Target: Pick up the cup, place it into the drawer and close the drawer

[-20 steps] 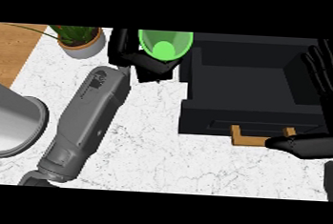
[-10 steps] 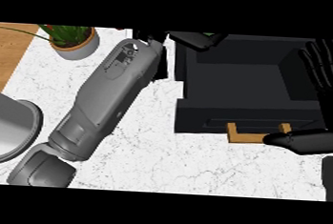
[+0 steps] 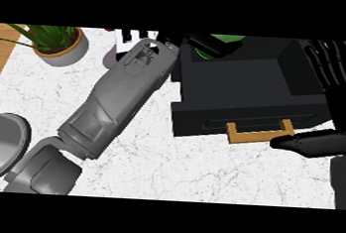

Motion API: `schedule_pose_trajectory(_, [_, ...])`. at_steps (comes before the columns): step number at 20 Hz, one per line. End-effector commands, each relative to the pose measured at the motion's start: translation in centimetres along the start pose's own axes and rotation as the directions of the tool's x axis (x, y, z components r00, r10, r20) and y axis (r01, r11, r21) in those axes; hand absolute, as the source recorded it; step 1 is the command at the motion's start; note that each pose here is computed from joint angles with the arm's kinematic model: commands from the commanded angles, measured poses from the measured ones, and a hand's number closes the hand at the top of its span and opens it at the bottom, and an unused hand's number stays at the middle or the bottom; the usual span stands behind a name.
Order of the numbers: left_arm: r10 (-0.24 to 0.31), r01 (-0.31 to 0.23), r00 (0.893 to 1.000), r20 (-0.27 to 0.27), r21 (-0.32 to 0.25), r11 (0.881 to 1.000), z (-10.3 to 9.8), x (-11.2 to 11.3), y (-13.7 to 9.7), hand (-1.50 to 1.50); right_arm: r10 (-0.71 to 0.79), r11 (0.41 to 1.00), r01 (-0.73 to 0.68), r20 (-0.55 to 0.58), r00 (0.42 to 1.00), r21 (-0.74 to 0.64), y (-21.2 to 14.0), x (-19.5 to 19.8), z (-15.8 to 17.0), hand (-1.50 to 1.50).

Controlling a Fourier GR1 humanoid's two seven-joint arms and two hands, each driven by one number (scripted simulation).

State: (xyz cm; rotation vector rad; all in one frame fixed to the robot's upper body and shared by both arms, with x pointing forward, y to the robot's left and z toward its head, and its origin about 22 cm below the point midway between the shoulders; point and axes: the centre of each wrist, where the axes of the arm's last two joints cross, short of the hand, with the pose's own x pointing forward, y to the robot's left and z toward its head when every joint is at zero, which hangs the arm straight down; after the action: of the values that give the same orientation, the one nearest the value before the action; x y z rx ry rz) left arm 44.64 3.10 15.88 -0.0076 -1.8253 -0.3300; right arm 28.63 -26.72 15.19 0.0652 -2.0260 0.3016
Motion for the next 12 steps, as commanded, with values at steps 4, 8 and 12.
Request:
schedule_pose_trajectory(4, [-0.09,0.079,0.991,-0.098,-0.11,0.991,0.9,-2.5,-0.2,1.5,-0.011,0.999,0.01,0.024,1.0,0.053,1.8,-0.1,-1.1,-1.5])
schedule_pose_trajectory(8, [-0.114,0.103,0.989,-0.094,-0.116,0.988,1.9,-4.2,-0.3,-1.5,-0.031,0.993,0.026,0.044,0.999,0.112,2.6,0.5,-1.8,-1.5])
schedule_pose_trajectory(12, [0.024,-0.028,0.998,-0.063,-0.064,0.998,1.9,-3.6,-0.4,-1.5,-0.117,0.975,0.107,0.042,0.992,0.195,3.1,0.0,-2.4,-1.5])
